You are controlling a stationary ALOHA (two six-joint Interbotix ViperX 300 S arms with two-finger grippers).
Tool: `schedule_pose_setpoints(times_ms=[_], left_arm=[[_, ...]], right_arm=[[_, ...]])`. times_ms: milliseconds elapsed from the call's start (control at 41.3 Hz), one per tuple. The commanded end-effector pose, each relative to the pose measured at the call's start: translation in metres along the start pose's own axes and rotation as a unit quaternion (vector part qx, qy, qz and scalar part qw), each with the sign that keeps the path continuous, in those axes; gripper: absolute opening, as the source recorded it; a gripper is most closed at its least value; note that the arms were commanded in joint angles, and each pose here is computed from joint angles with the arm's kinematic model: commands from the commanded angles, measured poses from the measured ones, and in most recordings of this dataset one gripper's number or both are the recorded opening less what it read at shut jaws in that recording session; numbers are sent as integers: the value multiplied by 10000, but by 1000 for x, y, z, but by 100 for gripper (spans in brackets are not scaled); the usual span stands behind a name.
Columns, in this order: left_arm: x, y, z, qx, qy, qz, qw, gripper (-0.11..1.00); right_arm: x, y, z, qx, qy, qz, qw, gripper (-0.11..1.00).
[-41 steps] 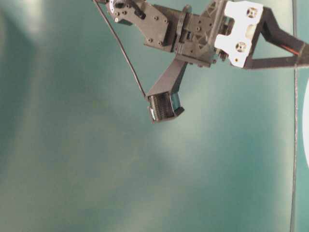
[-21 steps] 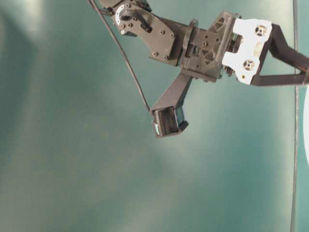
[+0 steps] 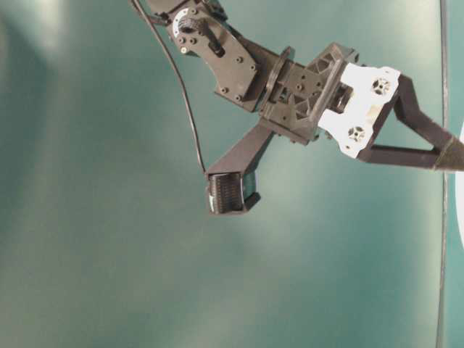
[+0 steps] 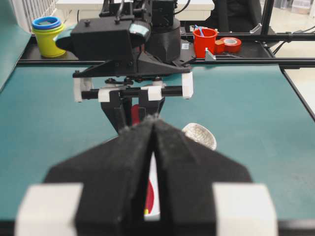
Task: Scoop the yellow hexagonal prism block from the bowl with a spoon using the right arm.
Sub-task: 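Push the spoon bowl under the yellow block inside the bowl, then raise the spoon carrying the yellow block up and right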
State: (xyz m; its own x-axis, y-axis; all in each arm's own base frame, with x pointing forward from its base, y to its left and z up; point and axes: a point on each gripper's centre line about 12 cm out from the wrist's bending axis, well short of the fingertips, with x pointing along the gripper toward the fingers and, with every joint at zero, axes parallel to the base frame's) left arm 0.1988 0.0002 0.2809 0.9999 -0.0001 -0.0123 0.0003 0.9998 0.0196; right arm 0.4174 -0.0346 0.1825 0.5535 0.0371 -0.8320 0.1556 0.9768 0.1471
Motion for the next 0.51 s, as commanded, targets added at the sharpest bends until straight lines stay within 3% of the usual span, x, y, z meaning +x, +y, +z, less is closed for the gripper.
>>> schedule_pose_setpoints(times_ms=[0,484], left_arm=[[2,0,6,23,-69,6,10000,-1],[2,0,7,31,-77,6,10000,-1]], right_arm=[[-10,3,13,-32,-280,22,9996,24],[-18,4,15,34,-500,28,9987,24]])
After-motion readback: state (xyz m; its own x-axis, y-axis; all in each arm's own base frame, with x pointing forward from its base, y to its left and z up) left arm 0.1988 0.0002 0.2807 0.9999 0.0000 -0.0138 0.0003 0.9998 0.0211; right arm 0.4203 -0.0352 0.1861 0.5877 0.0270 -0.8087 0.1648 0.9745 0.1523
